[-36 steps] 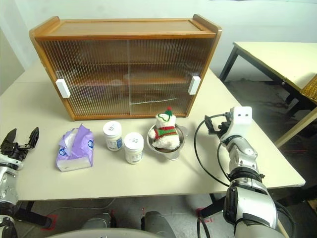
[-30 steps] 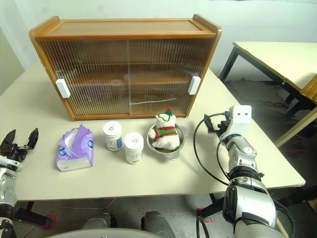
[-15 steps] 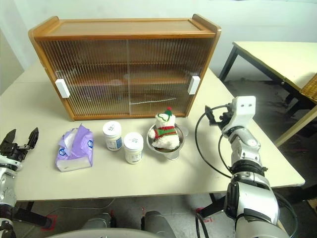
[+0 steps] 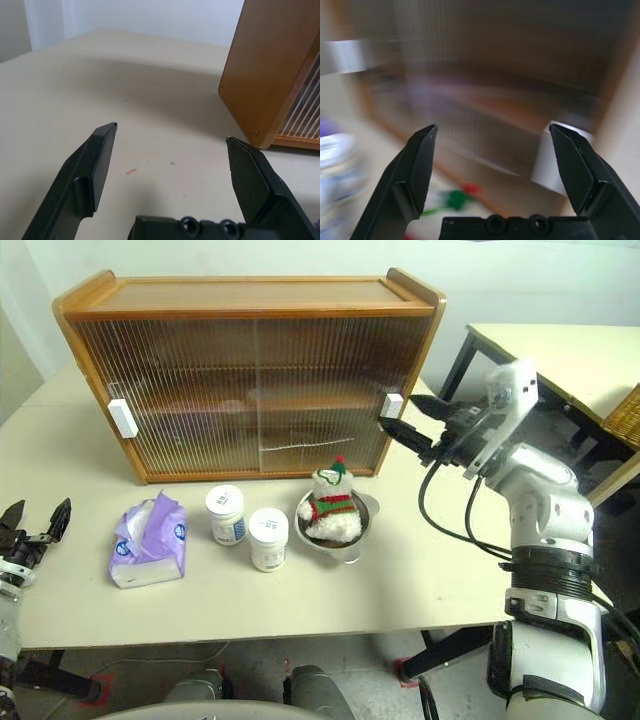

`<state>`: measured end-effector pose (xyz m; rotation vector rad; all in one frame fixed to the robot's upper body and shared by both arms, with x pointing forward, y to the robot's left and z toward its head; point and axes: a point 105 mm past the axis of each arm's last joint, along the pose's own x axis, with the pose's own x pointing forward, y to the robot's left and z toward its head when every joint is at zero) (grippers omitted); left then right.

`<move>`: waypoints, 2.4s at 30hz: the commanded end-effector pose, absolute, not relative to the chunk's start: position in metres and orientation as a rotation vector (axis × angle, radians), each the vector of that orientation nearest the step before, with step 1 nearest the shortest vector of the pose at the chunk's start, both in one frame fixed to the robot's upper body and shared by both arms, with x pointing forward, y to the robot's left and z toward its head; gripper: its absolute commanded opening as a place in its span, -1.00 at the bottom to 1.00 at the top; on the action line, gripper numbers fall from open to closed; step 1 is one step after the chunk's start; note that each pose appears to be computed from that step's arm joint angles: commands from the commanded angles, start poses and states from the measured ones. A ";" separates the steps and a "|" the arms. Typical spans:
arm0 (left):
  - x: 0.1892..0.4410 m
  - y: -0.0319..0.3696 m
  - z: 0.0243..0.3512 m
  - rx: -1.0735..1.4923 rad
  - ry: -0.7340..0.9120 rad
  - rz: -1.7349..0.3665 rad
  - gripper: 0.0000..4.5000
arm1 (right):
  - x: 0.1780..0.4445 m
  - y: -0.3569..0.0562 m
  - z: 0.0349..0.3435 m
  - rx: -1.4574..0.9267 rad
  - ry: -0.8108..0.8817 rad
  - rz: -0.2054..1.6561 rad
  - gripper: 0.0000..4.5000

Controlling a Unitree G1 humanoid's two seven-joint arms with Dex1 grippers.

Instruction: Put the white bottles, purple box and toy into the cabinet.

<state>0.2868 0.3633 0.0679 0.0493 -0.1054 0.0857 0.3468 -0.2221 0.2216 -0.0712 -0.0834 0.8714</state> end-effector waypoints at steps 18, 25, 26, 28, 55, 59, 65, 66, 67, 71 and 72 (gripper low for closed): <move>0.293 0.329 0.128 0.024 -0.195 -0.038 0.44 | 0.311 -0.139 0.209 -0.064 -0.013 1.235 1.00; 0.308 0.306 0.138 0.022 -0.206 -0.111 -0.71 | 0.311 -0.140 0.211 -0.072 -0.024 1.232 1.00; 0.314 0.300 0.141 0.017 -0.211 -0.130 -0.87 | 0.311 -0.140 0.211 -0.072 -0.026 1.231 1.00; 0.327 0.289 0.146 0.015 -0.210 -0.168 -0.98 | 0.310 -0.140 0.211 -0.072 -0.028 1.231 1.00; 0.381 0.250 0.142 -0.044 -0.157 -0.290 -0.98 | 0.303 -0.136 0.226 -0.008 -0.181 1.218 1.00; 0.384 0.249 0.142 -0.044 -0.161 -0.291 -0.98 | 0.302 -0.138 0.229 0.018 -0.213 1.220 1.00; 0.388 0.248 0.139 -0.047 -0.161 -0.292 -0.98 | 0.301 -0.139 0.228 0.031 -0.218 1.225 1.00; 0.389 0.248 0.138 -0.046 -0.162 -0.294 -0.98 | 0.301 -0.139 0.228 0.033 -0.218 1.225 1.00; 0.390 0.248 0.138 -0.045 -0.164 -0.297 -0.98 | 0.301 -0.139 0.227 0.035 -0.217 1.225 1.00; 0.394 0.246 0.139 -0.041 -0.168 -0.309 -0.98 | 0.301 -0.140 0.226 0.041 -0.214 1.224 1.00; 0.395 0.245 0.139 -0.040 -0.168 -0.316 -0.98 | 0.300 -0.140 0.226 0.042 -0.214 1.224 1.00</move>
